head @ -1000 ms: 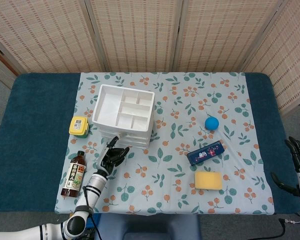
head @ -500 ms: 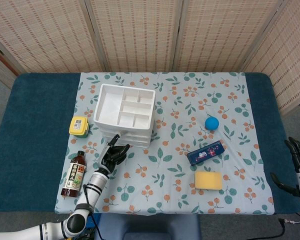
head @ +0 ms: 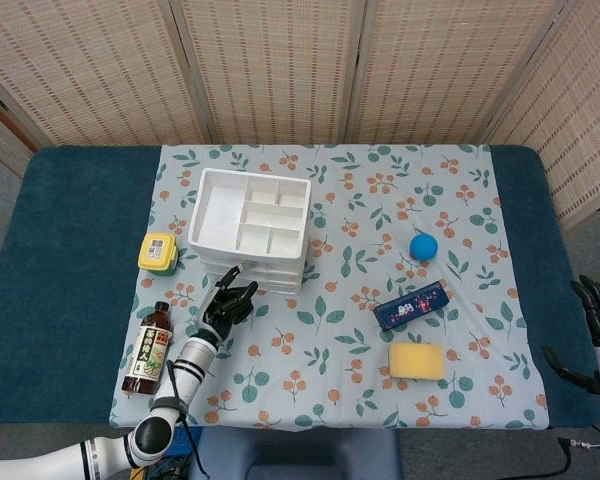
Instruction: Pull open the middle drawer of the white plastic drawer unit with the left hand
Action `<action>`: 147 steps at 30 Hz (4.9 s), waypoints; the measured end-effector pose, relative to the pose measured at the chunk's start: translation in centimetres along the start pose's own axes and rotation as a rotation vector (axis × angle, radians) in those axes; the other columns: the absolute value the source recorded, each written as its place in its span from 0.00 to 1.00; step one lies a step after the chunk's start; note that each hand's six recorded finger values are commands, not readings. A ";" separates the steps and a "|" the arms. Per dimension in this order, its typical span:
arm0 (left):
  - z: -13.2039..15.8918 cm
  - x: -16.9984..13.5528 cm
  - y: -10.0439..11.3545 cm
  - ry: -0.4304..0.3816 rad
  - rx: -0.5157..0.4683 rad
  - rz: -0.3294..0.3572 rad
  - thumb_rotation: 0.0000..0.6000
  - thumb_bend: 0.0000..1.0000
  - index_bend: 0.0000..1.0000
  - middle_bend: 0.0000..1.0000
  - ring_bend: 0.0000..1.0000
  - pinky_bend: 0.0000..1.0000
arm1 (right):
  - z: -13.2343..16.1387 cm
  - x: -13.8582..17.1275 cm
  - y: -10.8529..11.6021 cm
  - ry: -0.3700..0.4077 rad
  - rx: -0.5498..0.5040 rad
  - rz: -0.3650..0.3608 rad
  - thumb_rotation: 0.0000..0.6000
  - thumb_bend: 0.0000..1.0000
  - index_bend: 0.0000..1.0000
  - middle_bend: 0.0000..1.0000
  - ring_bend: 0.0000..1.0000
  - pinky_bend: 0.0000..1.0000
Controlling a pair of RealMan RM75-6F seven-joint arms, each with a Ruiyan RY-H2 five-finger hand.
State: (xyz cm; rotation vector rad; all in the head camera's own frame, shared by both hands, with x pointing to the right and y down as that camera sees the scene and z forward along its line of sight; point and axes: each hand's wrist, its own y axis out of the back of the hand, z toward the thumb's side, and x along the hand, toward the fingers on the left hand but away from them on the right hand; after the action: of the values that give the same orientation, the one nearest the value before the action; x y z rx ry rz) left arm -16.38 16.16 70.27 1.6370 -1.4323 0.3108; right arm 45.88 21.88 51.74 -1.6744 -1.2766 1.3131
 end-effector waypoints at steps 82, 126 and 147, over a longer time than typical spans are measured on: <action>-0.1 -6.5 3.1 0.019 0.329 0.032 1.00 0.28 0.18 0.83 0.96 1.00 | 0.0 0.3 0.3 0.011 0.001 -0.014 1.00 0.28 0.00 0.00 0.00 0.00; 7.1 -4.9 3.6 -0.281 1.341 0.046 1.00 0.28 0.23 0.83 0.96 1.00 | -0.4 0.6 0.7 0.012 -0.009 -0.024 1.00 0.28 0.00 0.00 0.00 0.00; 6.8 -4.4 3.1 -0.285 1.561 0.031 1.00 0.28 0.32 0.83 0.96 1.00 | -1.0 0.7 0.6 -0.004 -0.012 -0.020 1.00 0.28 0.00 0.00 0.00 0.00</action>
State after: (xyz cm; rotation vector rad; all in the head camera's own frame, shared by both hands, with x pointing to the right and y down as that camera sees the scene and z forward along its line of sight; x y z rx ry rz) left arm -22.85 14.27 64.83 2.9169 -1.4224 1.5345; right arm 46.99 22.39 51.28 -1.6636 -1.3025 1.3005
